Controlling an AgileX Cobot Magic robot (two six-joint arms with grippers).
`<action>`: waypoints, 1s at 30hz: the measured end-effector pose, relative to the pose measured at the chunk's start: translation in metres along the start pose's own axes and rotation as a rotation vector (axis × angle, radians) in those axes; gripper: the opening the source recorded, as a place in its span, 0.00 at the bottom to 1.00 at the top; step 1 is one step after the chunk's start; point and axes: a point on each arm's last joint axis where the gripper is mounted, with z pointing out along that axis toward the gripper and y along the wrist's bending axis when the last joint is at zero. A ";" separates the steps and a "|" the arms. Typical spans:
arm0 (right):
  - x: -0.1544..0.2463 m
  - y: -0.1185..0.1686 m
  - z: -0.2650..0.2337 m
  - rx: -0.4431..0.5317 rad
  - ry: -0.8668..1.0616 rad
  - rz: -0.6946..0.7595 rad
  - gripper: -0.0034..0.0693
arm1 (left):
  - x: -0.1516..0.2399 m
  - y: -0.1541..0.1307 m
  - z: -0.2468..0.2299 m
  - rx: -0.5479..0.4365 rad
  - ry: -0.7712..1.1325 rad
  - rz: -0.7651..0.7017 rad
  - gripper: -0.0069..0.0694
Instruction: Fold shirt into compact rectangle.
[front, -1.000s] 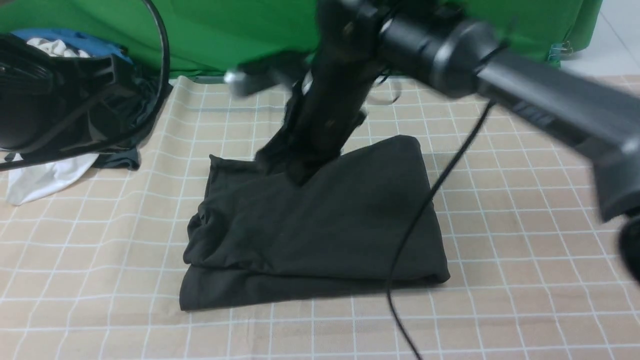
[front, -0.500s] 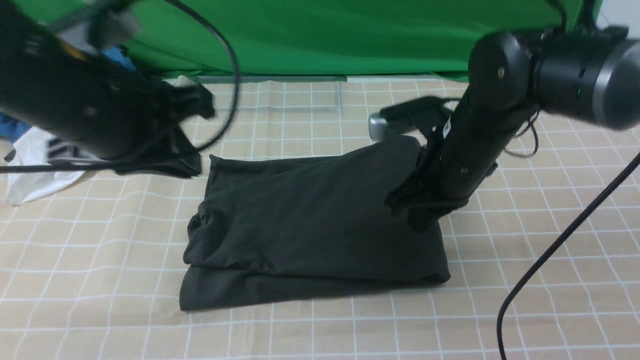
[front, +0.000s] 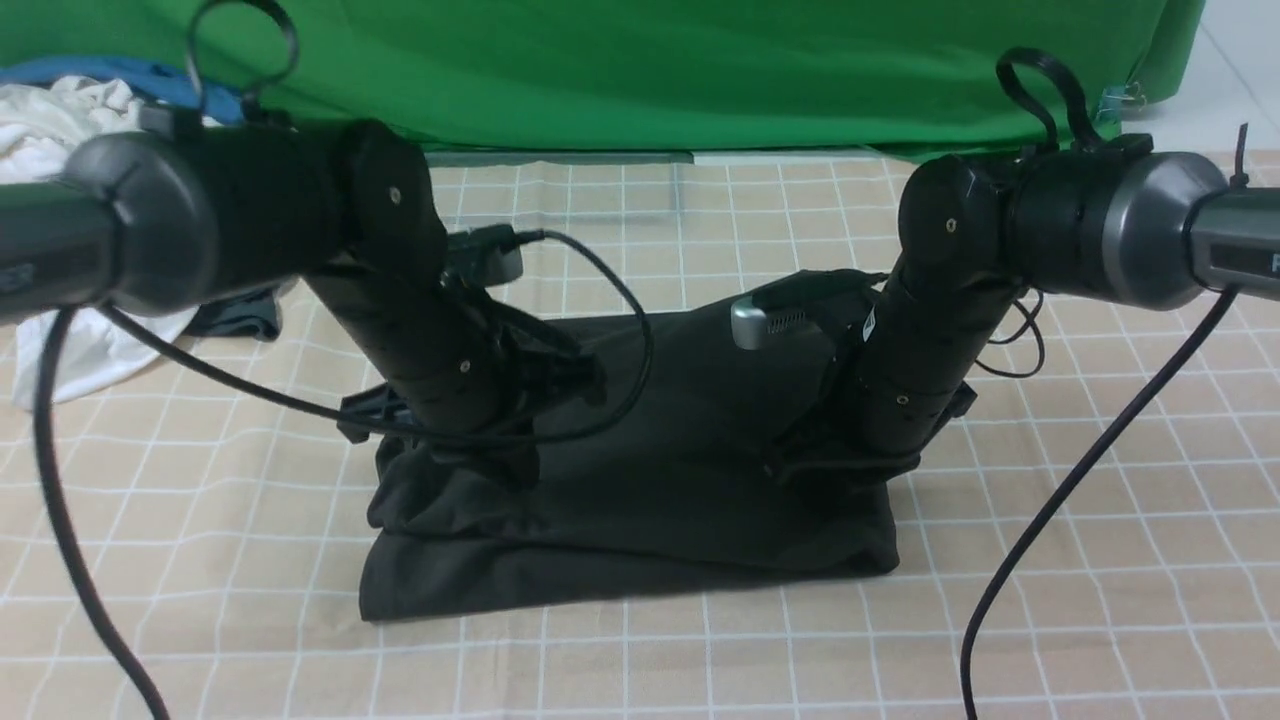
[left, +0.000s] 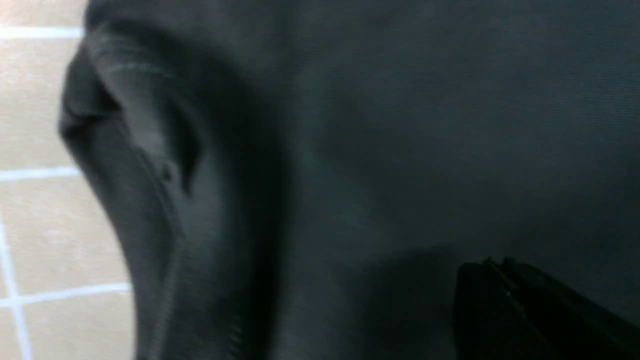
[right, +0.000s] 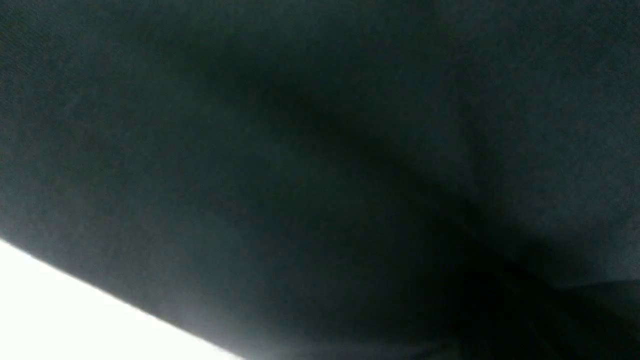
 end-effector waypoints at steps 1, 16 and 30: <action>0.000 0.000 -0.002 0.001 -0.002 -0.002 0.10 | 0.000 0.001 0.002 -0.013 0.003 -0.006 0.11; 0.022 0.004 -0.031 0.015 0.048 -0.034 0.10 | 0.003 0.009 0.004 -0.099 0.047 -0.020 0.11; 0.012 0.000 -0.044 0.028 0.010 -0.066 0.10 | 0.011 0.017 -0.005 -0.141 -0.014 0.021 0.11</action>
